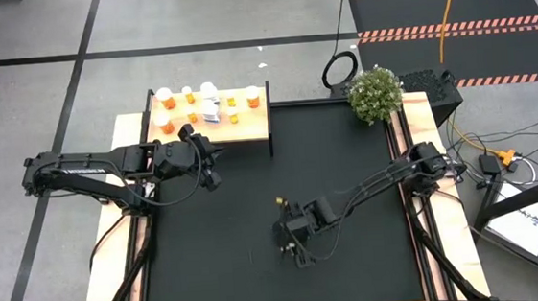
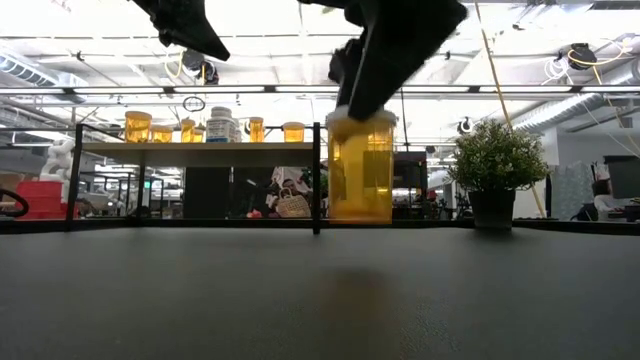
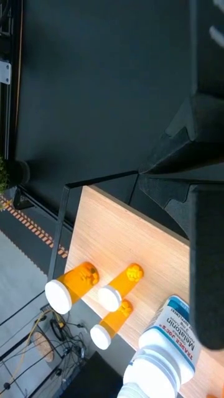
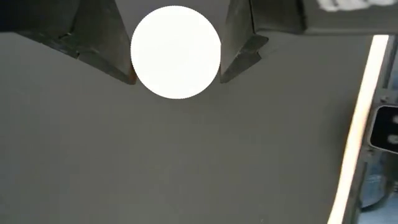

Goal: Pick and place medicine bottles onto shelf by color
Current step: Put the large orange pill bottle on the shelf aligned with the other large orange pill bottle

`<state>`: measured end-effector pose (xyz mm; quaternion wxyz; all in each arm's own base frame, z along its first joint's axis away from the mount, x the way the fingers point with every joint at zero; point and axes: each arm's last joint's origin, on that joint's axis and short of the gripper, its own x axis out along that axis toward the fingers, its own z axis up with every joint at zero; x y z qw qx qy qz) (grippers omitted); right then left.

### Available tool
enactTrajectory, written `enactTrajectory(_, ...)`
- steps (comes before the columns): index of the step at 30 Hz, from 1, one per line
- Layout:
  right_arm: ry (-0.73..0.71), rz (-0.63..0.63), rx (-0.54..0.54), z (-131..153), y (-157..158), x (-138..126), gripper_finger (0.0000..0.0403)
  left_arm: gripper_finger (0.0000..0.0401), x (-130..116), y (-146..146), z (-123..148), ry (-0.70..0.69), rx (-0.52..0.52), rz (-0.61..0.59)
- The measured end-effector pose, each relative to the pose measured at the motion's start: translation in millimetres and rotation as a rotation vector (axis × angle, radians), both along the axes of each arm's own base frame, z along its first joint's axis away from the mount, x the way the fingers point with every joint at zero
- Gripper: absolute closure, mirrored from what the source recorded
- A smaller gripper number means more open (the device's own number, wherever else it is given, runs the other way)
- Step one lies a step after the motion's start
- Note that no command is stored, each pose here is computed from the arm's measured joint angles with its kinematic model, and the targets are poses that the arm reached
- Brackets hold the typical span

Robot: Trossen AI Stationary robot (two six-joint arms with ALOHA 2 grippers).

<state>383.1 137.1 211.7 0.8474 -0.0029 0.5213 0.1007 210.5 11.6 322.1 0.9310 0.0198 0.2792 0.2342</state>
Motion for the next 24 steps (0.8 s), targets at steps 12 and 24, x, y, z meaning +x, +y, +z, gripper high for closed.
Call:
enactTrajectory(12, -0.05, -0.044, -0.078, 83.7, -97.6, 6.8, 0.019, 0.0375, 0.0, -2.0, 0.0, -0.013, -0.024, 0.007)
enactTrajectory(24, -0.239, -0.23, -0.162, 181.1, -208.7, -6.8, 0.019, 0.0375, 1.5, 1.5, 2.5, -0.022, 0.016, -0.003)
